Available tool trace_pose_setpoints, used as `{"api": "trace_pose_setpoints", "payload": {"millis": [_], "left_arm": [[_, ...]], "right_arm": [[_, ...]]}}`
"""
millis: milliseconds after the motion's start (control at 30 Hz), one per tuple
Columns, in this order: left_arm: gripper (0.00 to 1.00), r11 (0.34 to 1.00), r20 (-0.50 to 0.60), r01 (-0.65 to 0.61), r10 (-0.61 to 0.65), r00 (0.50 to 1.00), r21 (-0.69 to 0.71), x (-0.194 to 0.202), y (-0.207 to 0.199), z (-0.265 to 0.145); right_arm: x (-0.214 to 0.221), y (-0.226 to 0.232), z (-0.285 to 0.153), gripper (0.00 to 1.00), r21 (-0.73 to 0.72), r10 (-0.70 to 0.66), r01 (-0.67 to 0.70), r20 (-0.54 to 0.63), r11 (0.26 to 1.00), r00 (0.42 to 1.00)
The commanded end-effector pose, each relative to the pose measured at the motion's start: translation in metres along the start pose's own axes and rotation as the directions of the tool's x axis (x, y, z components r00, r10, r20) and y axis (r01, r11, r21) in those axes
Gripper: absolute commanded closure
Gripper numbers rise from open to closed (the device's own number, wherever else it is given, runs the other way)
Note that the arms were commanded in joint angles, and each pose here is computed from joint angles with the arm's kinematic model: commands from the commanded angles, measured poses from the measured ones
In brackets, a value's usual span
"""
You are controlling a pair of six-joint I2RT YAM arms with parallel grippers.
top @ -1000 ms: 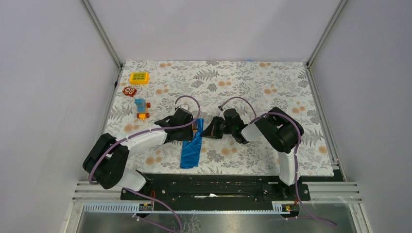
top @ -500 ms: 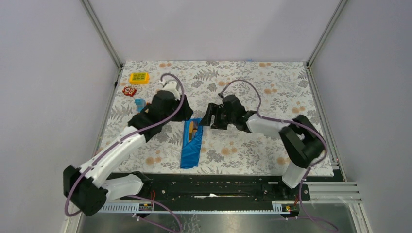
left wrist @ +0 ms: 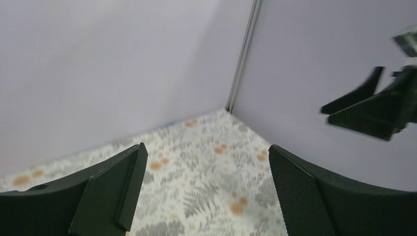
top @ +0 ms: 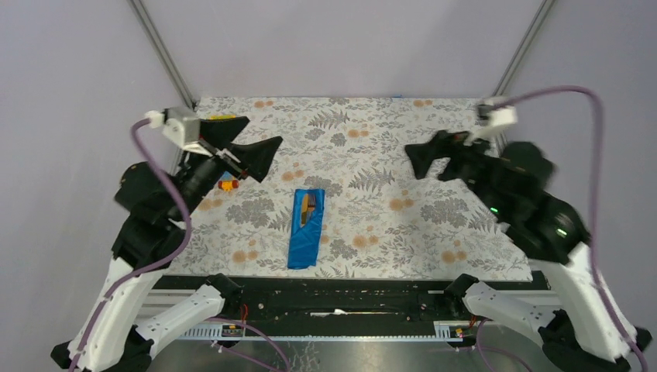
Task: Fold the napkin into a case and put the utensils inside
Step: Reset both arms
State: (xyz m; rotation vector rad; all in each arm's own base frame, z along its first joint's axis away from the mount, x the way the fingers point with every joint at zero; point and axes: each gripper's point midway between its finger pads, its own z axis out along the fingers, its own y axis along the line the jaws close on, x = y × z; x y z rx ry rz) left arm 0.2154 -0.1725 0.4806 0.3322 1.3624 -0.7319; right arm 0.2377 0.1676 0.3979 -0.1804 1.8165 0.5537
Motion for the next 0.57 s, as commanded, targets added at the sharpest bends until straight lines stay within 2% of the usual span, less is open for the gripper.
{"api": "trace_pose_setpoints", "payload": {"millis": [0,167,300,467,533], "left_arm": [[0.01,0.997,0.193,-0.072,0.065,0.979,0.031,-0.066,-0.014,-0.022],[0.01,0.996,0.238,-0.086,0.091,0.967,-0.034,-0.095,-0.009,-0.039],[0.01,0.992,0.240,-0.089,0.107,0.965,-0.085,-0.102,-0.002,-0.047],[0.01,0.992,0.243,-0.079,0.101,0.965,-0.099,-0.103,0.000,-0.049],[0.01,0.993,0.243,-0.078,0.098,0.965,-0.091,-0.103,-0.001,-0.047]], "right_arm": [[-0.039,-0.036,-0.062,0.00,0.162,-0.112,0.098,0.082,0.982,0.990],[-0.071,-0.045,-0.096,0.00,0.201,-0.140,0.102,0.185,0.974,0.973],[-0.081,-0.046,-0.108,0.00,0.200,-0.139,0.091,0.241,0.976,0.960],[-0.077,-0.062,-0.106,0.01,0.284,-0.132,0.060,0.242,0.957,0.961],[-0.076,-0.060,-0.104,0.00,0.270,-0.136,0.067,0.248,0.961,0.959]]}}
